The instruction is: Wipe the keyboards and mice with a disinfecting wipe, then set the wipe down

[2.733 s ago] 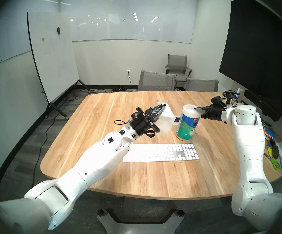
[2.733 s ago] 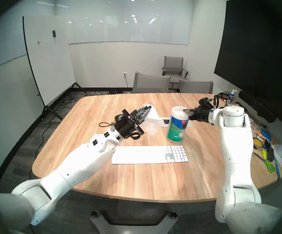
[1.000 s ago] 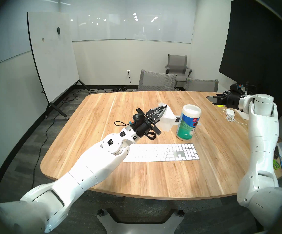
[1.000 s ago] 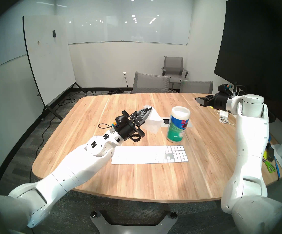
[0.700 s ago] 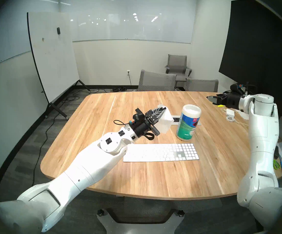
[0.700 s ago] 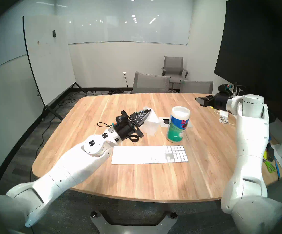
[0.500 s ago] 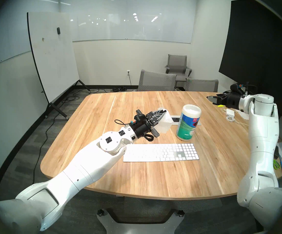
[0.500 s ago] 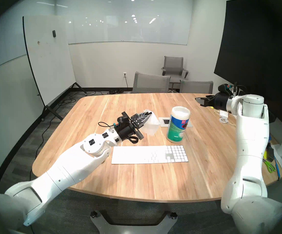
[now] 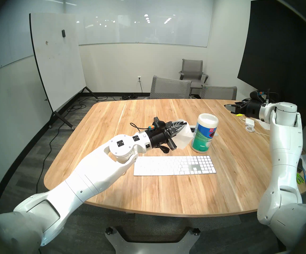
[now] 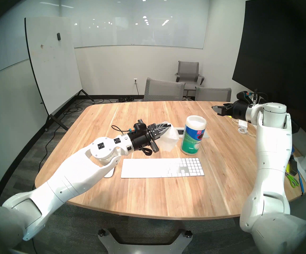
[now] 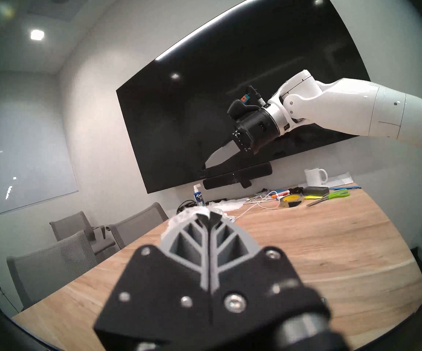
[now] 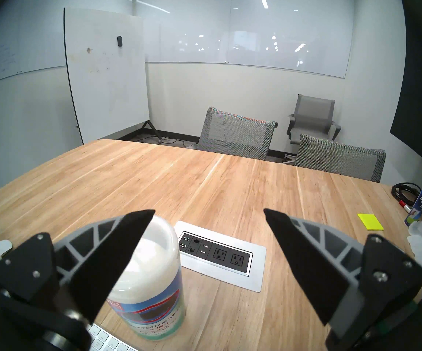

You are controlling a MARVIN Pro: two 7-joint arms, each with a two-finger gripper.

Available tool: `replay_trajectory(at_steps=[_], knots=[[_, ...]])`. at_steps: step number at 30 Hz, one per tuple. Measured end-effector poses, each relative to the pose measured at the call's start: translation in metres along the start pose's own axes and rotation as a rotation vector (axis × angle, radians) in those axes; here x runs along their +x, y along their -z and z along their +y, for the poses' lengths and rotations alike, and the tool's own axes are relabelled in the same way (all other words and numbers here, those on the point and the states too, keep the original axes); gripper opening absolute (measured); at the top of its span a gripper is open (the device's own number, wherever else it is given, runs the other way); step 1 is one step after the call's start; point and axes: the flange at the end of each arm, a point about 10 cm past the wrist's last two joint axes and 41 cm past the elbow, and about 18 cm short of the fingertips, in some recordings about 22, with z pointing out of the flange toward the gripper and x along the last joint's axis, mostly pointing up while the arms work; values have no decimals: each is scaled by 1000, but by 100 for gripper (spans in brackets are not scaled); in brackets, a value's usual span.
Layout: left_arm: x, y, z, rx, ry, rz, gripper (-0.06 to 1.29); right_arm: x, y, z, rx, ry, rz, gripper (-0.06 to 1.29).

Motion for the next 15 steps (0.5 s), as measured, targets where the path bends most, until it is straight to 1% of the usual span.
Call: replay_trajectory(at_steps=[2,4,5,9,15], knots=[[-3,-4,10,-44,21,-51,-2,0,0,0,0,0,0,123],[-5,-6,15,-65,32,-72,-2,0,0,0,0,0,0,123],[-7,-8,21,-84,42,-93,-2,0,0,0,0,0,0,123],[-10,-11,30,-112,55,-125,-2,0,0,0,0,0,0,123],[3,-8,47,-133,50,-104,-2,0,0,0,0,1,0,123]])
